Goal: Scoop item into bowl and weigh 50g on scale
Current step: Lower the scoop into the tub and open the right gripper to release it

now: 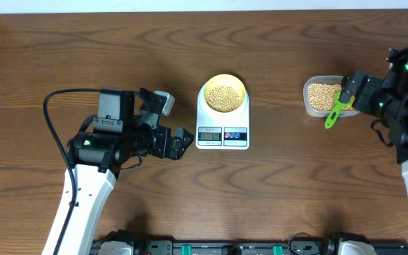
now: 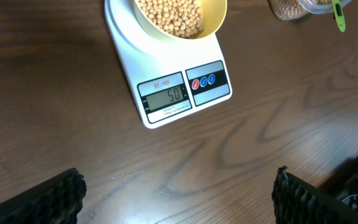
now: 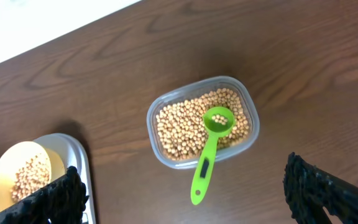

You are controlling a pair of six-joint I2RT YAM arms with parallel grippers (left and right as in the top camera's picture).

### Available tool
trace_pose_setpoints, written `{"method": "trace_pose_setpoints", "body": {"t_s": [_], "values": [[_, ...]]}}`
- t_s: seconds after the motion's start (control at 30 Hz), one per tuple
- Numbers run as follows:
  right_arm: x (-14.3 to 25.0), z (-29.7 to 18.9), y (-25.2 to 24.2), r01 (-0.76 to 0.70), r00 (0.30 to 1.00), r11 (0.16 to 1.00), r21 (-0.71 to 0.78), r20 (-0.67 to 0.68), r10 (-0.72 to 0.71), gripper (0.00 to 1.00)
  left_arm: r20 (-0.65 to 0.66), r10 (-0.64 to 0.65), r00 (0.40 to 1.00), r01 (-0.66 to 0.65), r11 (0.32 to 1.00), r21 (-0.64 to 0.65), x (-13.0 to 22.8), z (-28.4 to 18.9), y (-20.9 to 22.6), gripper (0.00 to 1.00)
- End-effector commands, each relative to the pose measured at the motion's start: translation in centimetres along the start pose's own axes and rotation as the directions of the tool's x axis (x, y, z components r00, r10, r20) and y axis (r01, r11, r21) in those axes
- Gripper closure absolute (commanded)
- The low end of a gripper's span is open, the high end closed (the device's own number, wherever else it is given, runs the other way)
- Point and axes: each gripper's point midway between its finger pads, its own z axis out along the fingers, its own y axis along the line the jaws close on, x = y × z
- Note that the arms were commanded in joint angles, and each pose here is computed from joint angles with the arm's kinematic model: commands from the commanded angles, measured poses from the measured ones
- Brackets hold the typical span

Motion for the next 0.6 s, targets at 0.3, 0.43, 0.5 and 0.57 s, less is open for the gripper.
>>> {"method": "trace_pose_setpoints", "body": {"t_s": [0.3,0.43,0.5,0.57], "values": [[1.2,-1.8,2.0,-0.041,0.999,0.993,-0.114,-0.037,0.037,0.01,0.000,0.019,1.000,-0.019,1.000,0.017,0.0,0.0,-0.3,0.02],[1.8,-1.8,1.8,-0.045,0.997,0.993,-0.106,-0.065,0.039,0.01,0.000,0.019,1.000,-0.019,1.000,0.017,0.0,0.0,-0.3,0.02],[2.1,-1.8,1.8,-0.048,0.996,0.994,-0.103,-0.077,0.040,0.00,0.000,0.019,1.000,-0.019,1.000,0.017,0.0,0.0,-0.3,0.02],[2.3,-1.8,1.7,-0.049,0.996,0.994,-0.100,-0.085,0.041,0.01,0.000,0.018,1.000,-0.018,1.000,0.017,0.0,0.0,-0.3,0.02]]}}
